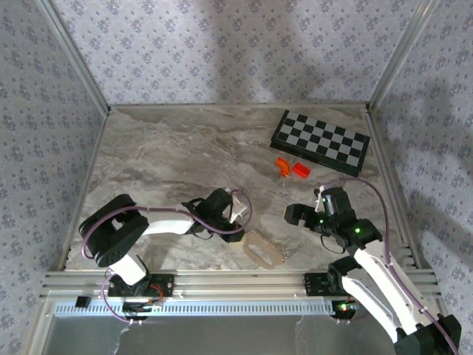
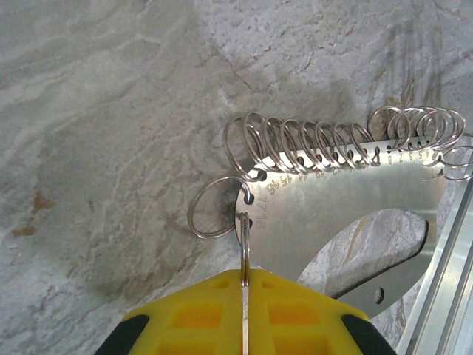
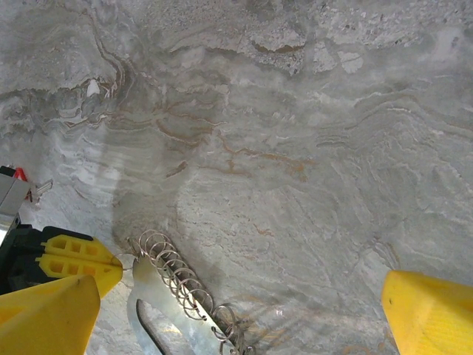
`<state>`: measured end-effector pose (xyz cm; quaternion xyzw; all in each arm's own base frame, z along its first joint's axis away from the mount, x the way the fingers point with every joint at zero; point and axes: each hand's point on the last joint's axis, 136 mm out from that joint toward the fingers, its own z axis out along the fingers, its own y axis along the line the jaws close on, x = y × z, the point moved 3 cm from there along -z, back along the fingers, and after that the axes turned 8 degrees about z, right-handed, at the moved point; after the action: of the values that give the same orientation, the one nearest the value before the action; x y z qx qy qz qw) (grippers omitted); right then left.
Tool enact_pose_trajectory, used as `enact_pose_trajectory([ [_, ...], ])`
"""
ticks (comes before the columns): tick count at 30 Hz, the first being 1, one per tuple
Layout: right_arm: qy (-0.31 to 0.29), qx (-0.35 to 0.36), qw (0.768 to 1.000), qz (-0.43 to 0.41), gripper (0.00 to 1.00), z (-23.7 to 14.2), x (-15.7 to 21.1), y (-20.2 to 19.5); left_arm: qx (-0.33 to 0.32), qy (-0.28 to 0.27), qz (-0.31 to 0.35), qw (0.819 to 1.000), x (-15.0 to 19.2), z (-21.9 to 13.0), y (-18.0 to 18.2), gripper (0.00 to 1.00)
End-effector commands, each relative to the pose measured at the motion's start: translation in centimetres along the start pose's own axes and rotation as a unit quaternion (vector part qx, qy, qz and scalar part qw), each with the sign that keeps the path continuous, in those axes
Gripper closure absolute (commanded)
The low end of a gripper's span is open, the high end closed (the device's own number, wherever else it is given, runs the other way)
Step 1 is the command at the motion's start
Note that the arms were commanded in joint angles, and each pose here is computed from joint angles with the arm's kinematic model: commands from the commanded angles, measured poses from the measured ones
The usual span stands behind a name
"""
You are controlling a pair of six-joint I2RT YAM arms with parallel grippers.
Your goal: Put the keys on the keyring
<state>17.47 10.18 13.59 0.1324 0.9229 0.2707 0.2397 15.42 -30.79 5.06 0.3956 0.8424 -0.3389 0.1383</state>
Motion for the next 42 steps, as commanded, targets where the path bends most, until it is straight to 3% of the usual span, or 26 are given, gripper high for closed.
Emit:
enact_pose_trajectory([
  [1,-0.012,0.005,1.0,-0.008,0.0,-0.8,-0.5,0.1,0.007,-0.005,0.007,1.0,-0.3,-0.6,-0.7,0.92],
  [9,-0.016,0.004,1.0,-0.007,0.0,-1.1,-0.5,0.1,0.003,-0.007,0.008,1.0,-0.4,-0.4,-0.5,0.83],
  [42,-0.022,0.004,1.0,0.001,0.0,-1.2,-0.8,-0.1,0.011,-0.015,0.016,1.0,-1.6,0.7,-0.4,0.83],
])
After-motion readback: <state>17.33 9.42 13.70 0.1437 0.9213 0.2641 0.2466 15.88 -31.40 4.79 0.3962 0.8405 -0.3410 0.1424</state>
